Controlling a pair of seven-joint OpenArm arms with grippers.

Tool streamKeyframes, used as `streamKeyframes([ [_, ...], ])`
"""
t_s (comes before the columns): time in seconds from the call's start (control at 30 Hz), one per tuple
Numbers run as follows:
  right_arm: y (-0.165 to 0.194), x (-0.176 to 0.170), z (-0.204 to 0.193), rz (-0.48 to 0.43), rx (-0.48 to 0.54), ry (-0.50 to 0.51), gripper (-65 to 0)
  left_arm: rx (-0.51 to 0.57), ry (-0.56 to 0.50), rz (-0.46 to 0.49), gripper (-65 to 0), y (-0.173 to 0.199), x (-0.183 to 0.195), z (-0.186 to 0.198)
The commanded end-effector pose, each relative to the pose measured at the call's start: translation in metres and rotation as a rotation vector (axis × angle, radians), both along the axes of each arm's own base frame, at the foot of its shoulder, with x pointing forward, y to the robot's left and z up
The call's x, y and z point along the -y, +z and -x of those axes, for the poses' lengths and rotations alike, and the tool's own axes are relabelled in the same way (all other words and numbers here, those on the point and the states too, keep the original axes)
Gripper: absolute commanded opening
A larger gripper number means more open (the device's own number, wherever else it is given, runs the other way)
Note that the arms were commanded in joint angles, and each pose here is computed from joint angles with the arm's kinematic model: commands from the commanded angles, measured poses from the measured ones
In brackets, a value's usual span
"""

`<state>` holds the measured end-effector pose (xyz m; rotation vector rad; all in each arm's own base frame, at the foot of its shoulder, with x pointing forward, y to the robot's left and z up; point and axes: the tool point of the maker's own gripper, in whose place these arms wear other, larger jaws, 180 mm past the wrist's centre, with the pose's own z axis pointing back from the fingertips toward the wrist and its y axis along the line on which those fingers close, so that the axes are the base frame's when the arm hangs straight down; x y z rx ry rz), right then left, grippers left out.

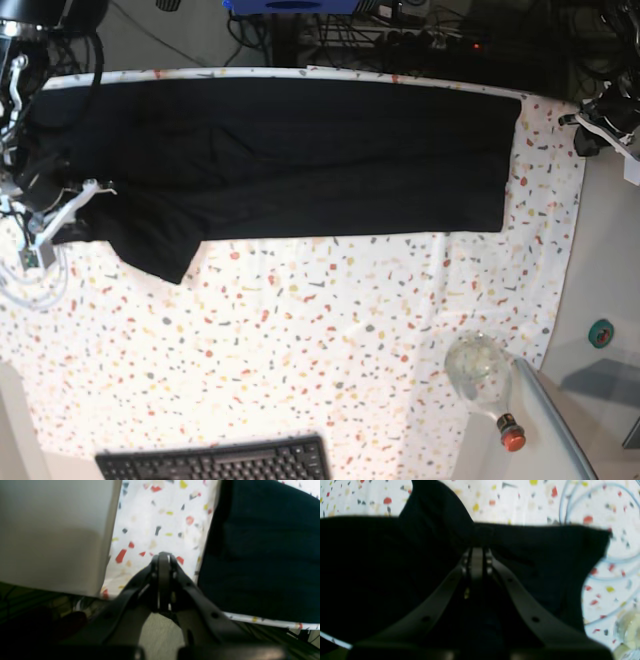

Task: Layout the t-shirt on the table in an organized manner, then fold the t-shirt properly
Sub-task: 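Grasp the hanging sleeve with the right gripper and tuck it in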

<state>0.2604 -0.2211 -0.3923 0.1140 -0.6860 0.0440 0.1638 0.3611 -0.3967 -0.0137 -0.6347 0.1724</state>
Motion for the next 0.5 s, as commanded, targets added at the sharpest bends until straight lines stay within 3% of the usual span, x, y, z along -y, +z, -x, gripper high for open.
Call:
streamKeyframes([
  [0.0, 0.012, -0.004, -0.004, -0.007, 0.049, 0.008, -65.0, 0.028, -0.012, -0.022, -65.0, 0.01, -0.006, -0.005],
  [0.27, -0.012, -0.024, 0.038, -0.059, -0.033, 0.0, -65.0, 0.03, -0.022, -0.033, -65.0, 0.013, -0.009, -0.008],
  [0.47, -0.007, -0.039, 0.053, -0.075, -0.032, 0.011, -65.0, 0.029, -0.024, -0.034, -65.0, 0.013, -0.009, -0.007],
])
